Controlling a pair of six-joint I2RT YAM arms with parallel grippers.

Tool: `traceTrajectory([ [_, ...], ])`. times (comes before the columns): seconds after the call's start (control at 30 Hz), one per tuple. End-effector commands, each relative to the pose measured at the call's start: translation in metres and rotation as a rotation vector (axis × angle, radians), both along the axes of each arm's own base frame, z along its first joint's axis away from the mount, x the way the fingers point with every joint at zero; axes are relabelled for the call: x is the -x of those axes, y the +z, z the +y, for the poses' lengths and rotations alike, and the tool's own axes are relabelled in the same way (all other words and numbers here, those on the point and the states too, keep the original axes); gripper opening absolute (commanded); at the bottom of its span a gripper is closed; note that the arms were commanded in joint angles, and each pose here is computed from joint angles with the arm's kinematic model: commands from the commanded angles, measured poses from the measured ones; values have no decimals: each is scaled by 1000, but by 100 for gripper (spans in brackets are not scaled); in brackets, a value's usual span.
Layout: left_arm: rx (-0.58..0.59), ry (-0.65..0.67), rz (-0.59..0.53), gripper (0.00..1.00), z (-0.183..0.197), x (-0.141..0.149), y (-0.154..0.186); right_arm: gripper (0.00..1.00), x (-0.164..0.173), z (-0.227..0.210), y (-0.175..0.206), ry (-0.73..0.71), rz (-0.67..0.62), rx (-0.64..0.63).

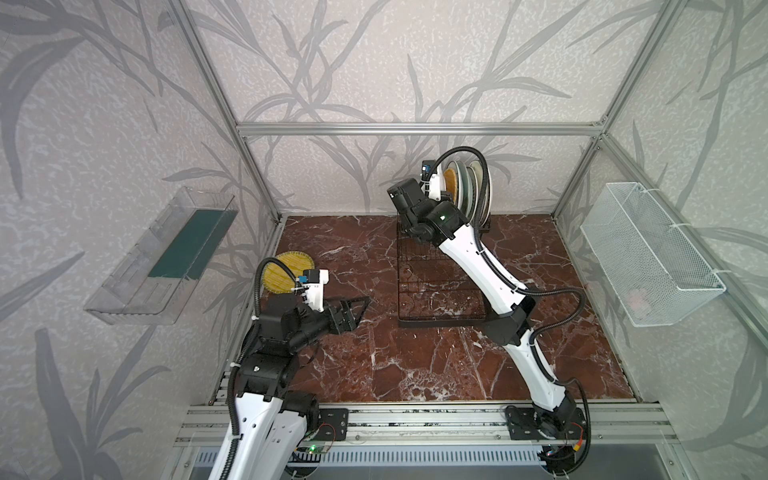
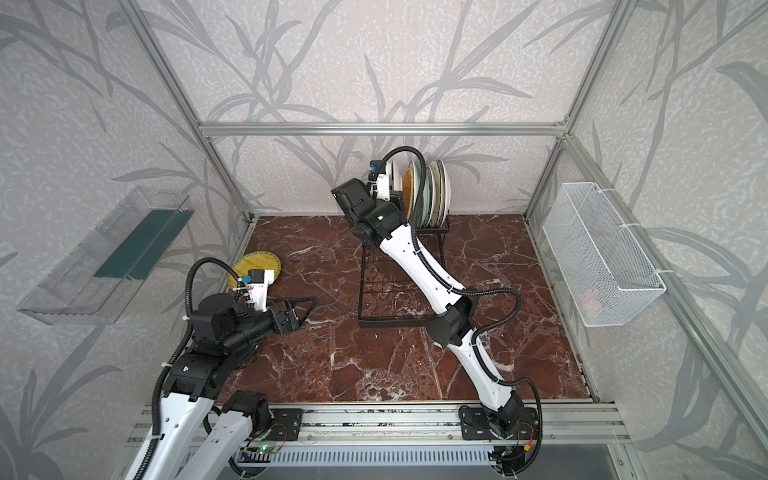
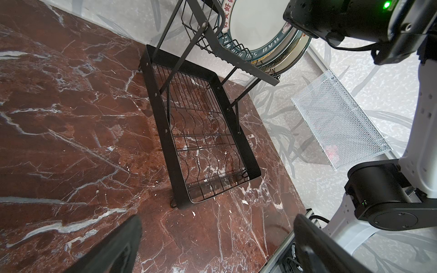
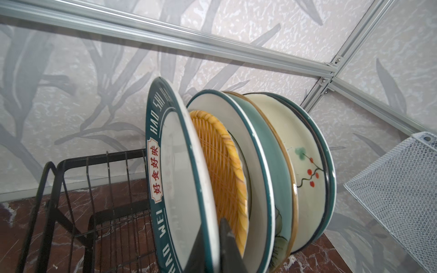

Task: Load plates into a dish rack
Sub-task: Place the plate on the dish rack.

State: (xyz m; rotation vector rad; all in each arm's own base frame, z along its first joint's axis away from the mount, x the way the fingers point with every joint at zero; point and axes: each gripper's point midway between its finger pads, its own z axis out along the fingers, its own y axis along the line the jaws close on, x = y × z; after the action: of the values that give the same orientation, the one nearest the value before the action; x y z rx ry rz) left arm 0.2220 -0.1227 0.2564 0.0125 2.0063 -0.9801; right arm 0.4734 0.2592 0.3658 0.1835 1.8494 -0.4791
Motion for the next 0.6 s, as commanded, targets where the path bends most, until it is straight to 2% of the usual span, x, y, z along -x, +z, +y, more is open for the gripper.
traceTrajectory([
  [0.0, -10, -7, -11, 99, 0, 2, -1, 14, 7, 5, -8, 18, 40, 26],
  [0.43, -13, -6, -10, 99, 1, 3, -1, 20, 10, 2, -4, 20, 38, -4],
  [0.57, -13, -5, -9, 99, 1, 3, -2, 26, 12, 1, 4, 28, 29, -16],
])
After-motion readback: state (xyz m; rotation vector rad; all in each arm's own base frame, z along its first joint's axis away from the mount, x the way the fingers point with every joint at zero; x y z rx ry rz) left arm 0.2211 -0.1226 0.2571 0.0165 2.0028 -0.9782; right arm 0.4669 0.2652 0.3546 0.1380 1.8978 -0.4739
